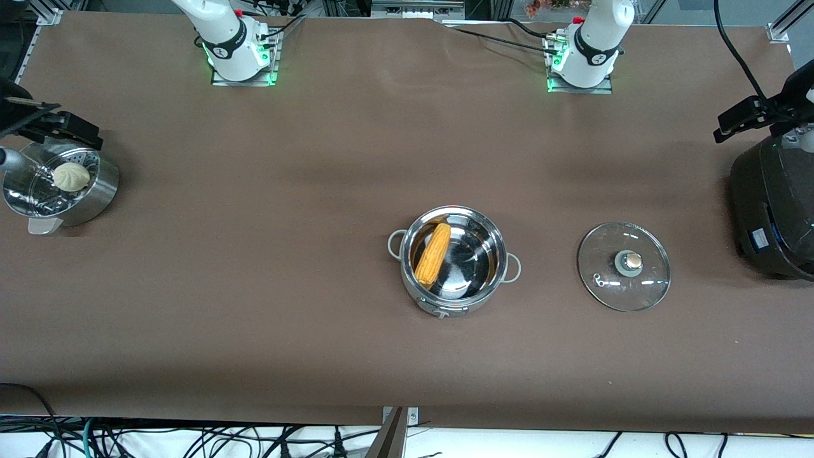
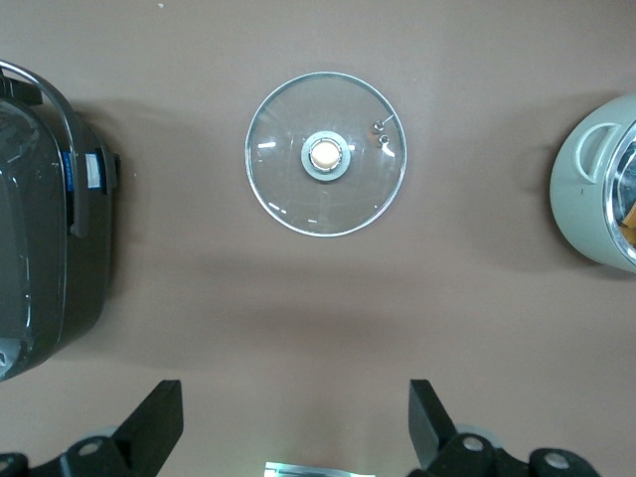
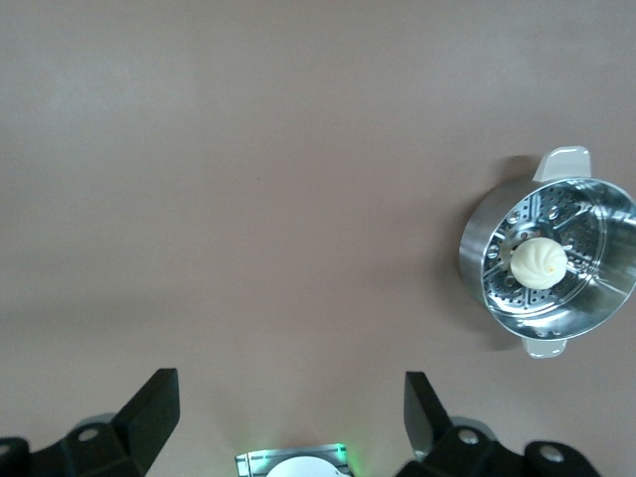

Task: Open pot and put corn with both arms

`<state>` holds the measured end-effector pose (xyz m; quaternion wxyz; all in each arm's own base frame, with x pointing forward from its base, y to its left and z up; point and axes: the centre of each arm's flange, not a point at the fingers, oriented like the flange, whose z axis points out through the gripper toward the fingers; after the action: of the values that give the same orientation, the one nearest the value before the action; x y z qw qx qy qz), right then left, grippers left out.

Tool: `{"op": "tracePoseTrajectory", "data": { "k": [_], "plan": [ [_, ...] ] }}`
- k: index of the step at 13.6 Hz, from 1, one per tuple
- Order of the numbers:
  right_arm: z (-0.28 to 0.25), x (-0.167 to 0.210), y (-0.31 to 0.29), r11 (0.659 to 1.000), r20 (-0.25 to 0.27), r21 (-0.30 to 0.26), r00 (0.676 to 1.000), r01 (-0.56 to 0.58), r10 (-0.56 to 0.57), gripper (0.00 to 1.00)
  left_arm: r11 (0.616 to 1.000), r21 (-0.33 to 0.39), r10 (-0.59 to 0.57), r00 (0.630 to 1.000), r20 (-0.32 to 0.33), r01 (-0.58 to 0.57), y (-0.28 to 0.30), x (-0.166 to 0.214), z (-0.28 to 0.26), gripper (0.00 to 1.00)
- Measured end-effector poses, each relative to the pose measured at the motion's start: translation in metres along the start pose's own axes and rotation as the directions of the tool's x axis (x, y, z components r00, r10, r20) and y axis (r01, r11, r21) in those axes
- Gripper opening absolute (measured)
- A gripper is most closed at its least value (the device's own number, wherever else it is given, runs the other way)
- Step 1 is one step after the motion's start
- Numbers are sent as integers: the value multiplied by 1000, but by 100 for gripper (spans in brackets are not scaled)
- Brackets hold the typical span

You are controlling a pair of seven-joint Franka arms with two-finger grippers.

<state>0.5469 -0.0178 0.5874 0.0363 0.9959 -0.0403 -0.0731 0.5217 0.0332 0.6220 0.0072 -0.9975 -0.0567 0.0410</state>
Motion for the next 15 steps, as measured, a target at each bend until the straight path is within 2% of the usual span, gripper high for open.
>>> {"op": "tracePoseTrajectory", "data": {
  "k": [3, 6, 15],
  "plan": [
    [2, -3, -4, 1000, 2, 0, 1000, 9, -9, 100, 1000, 0, 0, 1000, 0, 0, 0, 0, 0, 100],
    [3, -11, -8, 1000, 3, 28, 1000, 14, -14, 100, 1000, 0, 0, 1000, 1, 0, 0, 0, 0, 100],
    [23, 9, -6, 999, 24, 35, 999, 35, -36, 100, 1000, 0, 0, 1000, 3, 0, 0, 0, 0, 100]
  ]
}}
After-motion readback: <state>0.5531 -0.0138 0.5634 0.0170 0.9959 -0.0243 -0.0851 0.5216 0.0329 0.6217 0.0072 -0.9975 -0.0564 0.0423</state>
